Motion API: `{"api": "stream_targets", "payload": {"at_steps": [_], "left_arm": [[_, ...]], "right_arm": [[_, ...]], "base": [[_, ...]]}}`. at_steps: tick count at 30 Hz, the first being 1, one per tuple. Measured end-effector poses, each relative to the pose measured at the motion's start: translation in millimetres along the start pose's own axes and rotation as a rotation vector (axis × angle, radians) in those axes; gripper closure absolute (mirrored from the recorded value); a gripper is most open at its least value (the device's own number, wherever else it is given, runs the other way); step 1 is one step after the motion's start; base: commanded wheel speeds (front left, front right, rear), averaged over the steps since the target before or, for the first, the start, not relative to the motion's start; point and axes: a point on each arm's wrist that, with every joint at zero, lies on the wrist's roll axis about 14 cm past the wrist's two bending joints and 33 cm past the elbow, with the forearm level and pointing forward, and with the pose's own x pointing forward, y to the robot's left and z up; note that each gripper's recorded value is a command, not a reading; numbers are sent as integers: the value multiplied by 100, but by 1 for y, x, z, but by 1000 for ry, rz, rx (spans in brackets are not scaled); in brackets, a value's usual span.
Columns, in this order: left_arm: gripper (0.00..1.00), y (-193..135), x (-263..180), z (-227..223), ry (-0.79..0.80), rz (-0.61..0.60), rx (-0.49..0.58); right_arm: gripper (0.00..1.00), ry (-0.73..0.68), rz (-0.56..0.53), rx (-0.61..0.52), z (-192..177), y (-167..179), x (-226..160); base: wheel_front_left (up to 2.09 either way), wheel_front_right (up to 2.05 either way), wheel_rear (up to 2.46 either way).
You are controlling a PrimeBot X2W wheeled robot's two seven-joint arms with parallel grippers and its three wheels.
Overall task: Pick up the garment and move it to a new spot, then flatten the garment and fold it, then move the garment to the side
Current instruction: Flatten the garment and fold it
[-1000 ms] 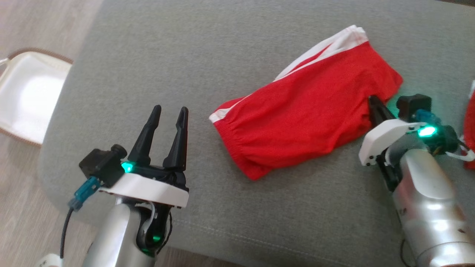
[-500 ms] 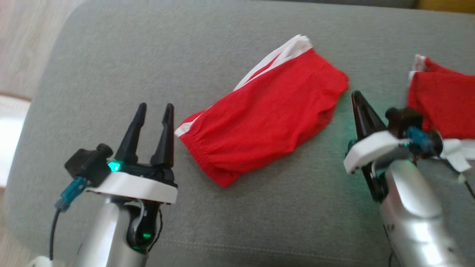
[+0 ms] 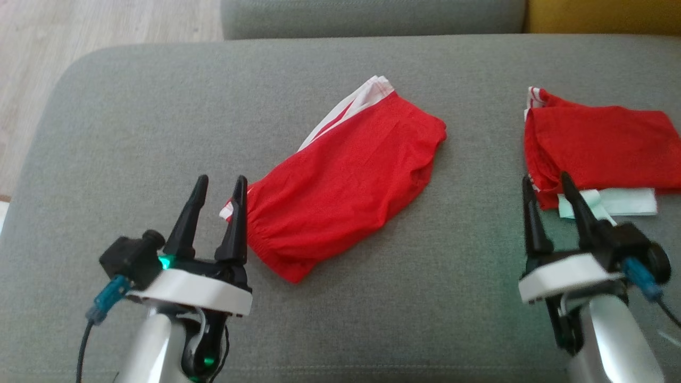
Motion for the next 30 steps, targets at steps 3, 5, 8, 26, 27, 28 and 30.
{"api": "stream_targets", "payload": {"at_steps": [3,5,8,26,27,28,30], "left_arm": [[0,-3,-3,-3,12,-8,9],[0,-5,-5,-5,20,-13,18],[0,-4,-9,-9,31,-11,24],[0,21,-4,-24,80,53,37],[0,23,-5,-25,82,61,36],[0,26,-6,-25,85,72,37],[0,35,-11,-26,93,101,43]], "right_arm": [[0,-5,-17,24,0,-2,-14],[0,-1,-25,39,-2,-2,-21],[0,18,-28,53,-6,-1,-27],[0,310,68,584,-53,50,41],[0,344,76,625,-59,55,46],[0,370,82,646,-64,59,51],[0,436,93,695,-76,68,59]], "base": [[0,0,0],[0,0,0],[0,0,0],[0,0,0],[0,0,0],[0,0,0],[0,0,0]]}}
